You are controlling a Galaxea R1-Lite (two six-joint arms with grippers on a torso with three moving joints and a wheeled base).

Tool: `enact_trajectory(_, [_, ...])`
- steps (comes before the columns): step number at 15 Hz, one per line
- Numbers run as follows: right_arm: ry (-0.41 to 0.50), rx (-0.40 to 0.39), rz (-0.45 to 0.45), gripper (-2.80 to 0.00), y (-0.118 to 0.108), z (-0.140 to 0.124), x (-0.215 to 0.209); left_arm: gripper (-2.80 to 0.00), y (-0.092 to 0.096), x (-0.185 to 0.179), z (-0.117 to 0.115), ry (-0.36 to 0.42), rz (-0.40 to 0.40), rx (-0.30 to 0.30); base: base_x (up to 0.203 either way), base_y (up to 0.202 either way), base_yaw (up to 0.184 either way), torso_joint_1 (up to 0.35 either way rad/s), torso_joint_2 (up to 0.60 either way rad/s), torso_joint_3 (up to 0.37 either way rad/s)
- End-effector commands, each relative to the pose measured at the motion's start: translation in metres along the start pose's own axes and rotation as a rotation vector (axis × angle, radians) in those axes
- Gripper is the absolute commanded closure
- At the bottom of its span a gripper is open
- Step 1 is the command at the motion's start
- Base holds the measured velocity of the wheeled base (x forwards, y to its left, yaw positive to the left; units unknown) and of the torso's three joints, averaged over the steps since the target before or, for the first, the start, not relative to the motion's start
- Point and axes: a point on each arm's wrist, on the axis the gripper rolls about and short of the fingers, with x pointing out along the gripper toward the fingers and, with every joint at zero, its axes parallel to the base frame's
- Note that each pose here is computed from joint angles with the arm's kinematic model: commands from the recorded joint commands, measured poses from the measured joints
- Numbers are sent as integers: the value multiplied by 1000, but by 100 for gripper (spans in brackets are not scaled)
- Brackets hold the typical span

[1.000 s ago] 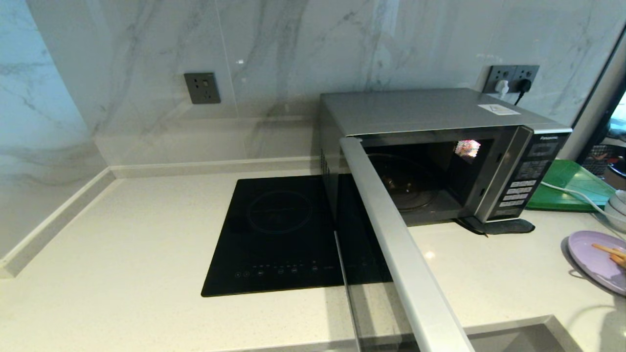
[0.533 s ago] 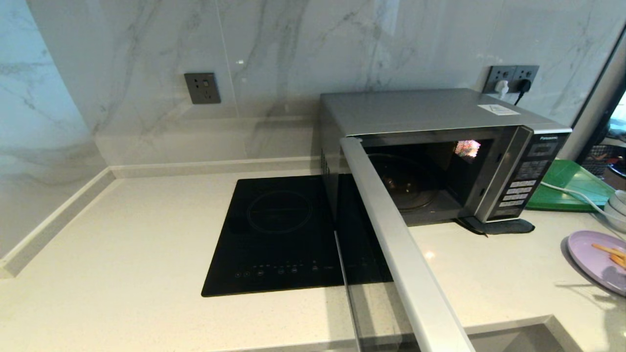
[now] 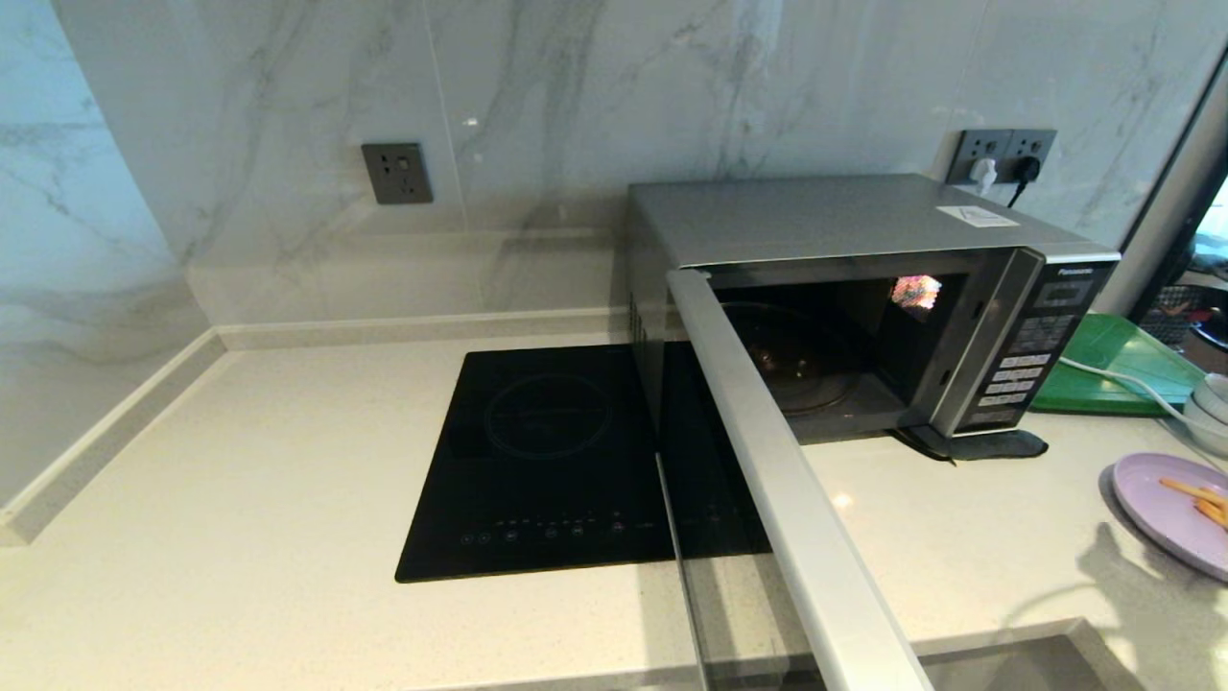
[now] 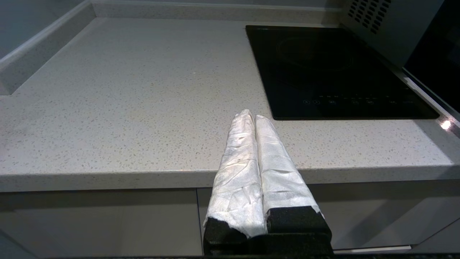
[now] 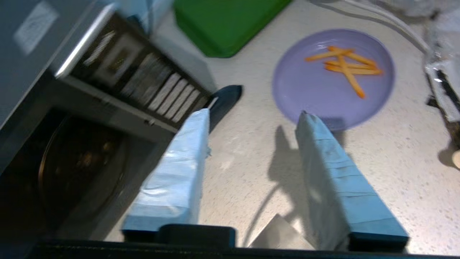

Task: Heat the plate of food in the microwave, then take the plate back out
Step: Close the microwave oven

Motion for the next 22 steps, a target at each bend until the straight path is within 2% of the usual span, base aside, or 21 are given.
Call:
enact_trajectory(1, [-13,-52,102,0,19,-7,-21,0,0,0,0,0,1,-1,0,0,0,0,0,0])
enact_trajectory(4, [-17,-97,178,0,43,-14,-33,0,0,0,0,0,1,-1,0,0,0,0,0,0])
enact_trajectory(6, [-3,-84,262,0,67,-10,-48,0,0,0,0,0,1,-1,0,0,0,0,0,0])
enact_trajectory(9, [103,-86,400,0,108,-11,-83,0,0,0,0,0,1,-1,0,0,0,0,0,0])
enact_trajectory(13, [260,-162,589,0,146,-14,-130,0,0,0,0,0,1,-1,0,0,0,0,0,0])
enact_trajectory(17, [308,-297,585,0,188,-42,-146,0,0,0,0,0,1,-1,0,0,0,0,0,0])
enact_trajectory(19, [356,-355,590,0,198,-59,-150,0,0,0,0,0,1,-1,0,0,0,0,0,0])
enact_trajectory(22, [459,-363,593,0,211,-85,-156,0,0,0,0,0,1,-1,0,0,0,0,0,0])
